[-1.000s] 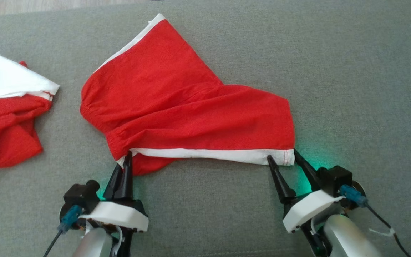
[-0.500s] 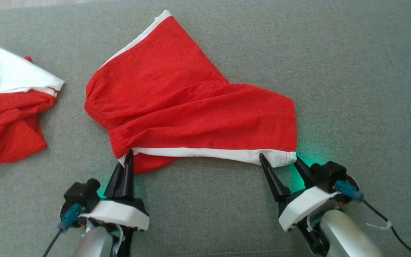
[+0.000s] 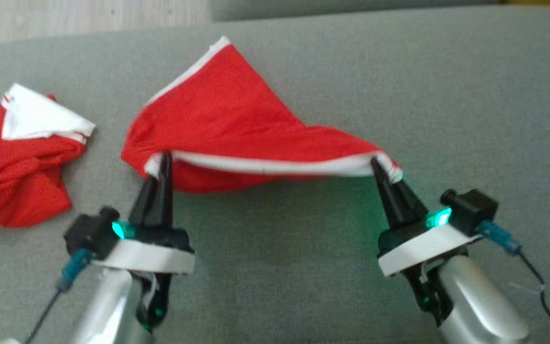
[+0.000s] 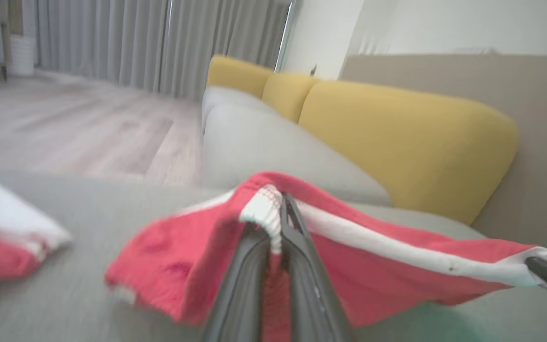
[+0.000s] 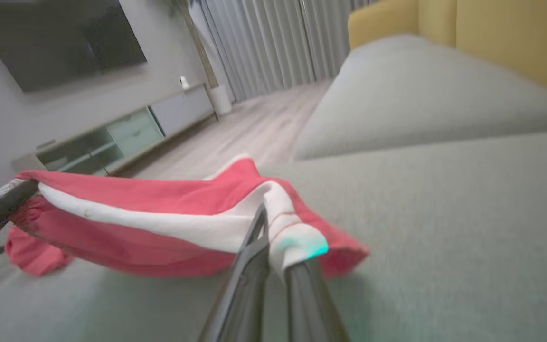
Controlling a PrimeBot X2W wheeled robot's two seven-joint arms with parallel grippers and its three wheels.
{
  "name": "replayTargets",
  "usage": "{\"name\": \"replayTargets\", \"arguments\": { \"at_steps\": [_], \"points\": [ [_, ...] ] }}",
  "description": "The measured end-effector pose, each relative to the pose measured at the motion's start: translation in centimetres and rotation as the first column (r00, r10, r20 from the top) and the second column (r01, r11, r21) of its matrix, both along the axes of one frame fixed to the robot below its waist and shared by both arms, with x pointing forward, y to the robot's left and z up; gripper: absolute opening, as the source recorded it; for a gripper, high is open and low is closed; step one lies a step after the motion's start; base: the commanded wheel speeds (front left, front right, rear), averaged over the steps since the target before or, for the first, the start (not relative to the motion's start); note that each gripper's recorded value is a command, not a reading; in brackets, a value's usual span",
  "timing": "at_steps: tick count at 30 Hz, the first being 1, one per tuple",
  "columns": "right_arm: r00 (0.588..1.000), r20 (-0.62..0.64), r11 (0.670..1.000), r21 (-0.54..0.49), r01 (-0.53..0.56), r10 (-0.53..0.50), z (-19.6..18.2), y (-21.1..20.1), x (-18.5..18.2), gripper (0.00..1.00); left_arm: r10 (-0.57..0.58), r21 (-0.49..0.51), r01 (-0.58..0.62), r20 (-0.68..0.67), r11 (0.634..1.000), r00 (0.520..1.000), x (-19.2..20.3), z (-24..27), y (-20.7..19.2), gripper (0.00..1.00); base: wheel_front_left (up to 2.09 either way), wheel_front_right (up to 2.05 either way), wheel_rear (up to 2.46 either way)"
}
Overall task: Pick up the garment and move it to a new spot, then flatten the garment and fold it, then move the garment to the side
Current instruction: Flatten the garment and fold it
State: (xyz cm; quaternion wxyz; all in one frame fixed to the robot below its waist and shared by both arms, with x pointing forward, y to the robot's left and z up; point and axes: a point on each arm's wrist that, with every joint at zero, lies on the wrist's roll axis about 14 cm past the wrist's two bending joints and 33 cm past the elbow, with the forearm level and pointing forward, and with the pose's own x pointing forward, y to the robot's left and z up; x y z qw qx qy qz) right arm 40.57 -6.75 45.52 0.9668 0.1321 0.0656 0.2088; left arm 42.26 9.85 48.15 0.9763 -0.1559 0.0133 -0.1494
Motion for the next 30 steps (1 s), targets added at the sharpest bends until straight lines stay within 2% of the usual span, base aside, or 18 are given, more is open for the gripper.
{"name": "replayTargets", "arguments": {
  "at_steps": [2,5,8,10,14,18,23,25,28,30],
  "points": [
    [0.997,0.081,0.999,0.033,0.005,-0.007,3.0,-0.1,0.3,0.0,-0.024,0.018,0.022,0.113,1.0,0.993,0.5,3.7,-0.1,0.0,0.0,0.0,0.0],
    [0.973,0.229,0.998,0.057,-0.01,-0.003,8.4,-0.4,0.7,0.0,-0.071,0.061,0.056,0.288,0.997,0.955,0.8,9.9,-0.3,0.0,0.0,0.0,0.0],
    [0.914,0.406,0.999,0.041,-0.031,0.012,14.9,-0.9,1.0,0.0,-0.129,0.11,0.09,0.422,0.99,0.898,0.6,15.3,-0.8,0.0,0.0,0.0,0.0],
    [0.862,0.507,0.999,0.017,-0.035,0.022,18.9,-1.4,1.2,0.0,-0.138,0.097,0.104,0.486,0.99,0.863,0.7,18.6,-0.9,0.0,0.0,0.0,0.0],
    [0.78,0.626,1.0,0.005,-0.026,0.017,24.5,-2.5,2.2,0.0,-0.176,0.115,0.134,0.566,0.984,0.805,1.9,23.2,-2.0,0.0,0.0,0.0,0.0],
    [0.757,0.654,1.0,-0.007,-0.008,0.011,26.3,-2.8,4.6,0.0,-0.196,0.139,0.142,0.573,0.98,0.795,4.5,24.6,-2.8,0.0,0.0,0.0,0.0],
    [0.77,0.637,0.996,-0.048,0.078,-0.03,26.5,-4.5,9.9,0.0,-0.186,0.165,0.115,0.528,0.98,0.828,9.4,23.4,-3.0,0.0,0.0,0.0,0.0],
    [0.77,0.635,0.992,-0.048,0.119,-0.062,26.9,-5.3,12.1,0.0,-0.185,0.175,0.105,0.542,0.979,0.82,11.0,23.9,-3.4,0.0,0.0,0.0,0.0],
    [0.755,0.648,0.986,-0.043,0.164,-0.097,27.9,-6.1,14.6,0.0,-0.159,0.141,0.093,0.589,0.986,0.792,12.9,25.7,-3.9,0.0,0.0,0.0,0.0],
    [0.739,0.664,0.983,-0.034,0.182,-0.114,28.5,-6.4,15.5,0.0,-0.135,0.106,0.089,0.593,0.99,0.794,14.0,25.7,-3.9,0.0,0.0,0.0,0.0]
  ]
}}
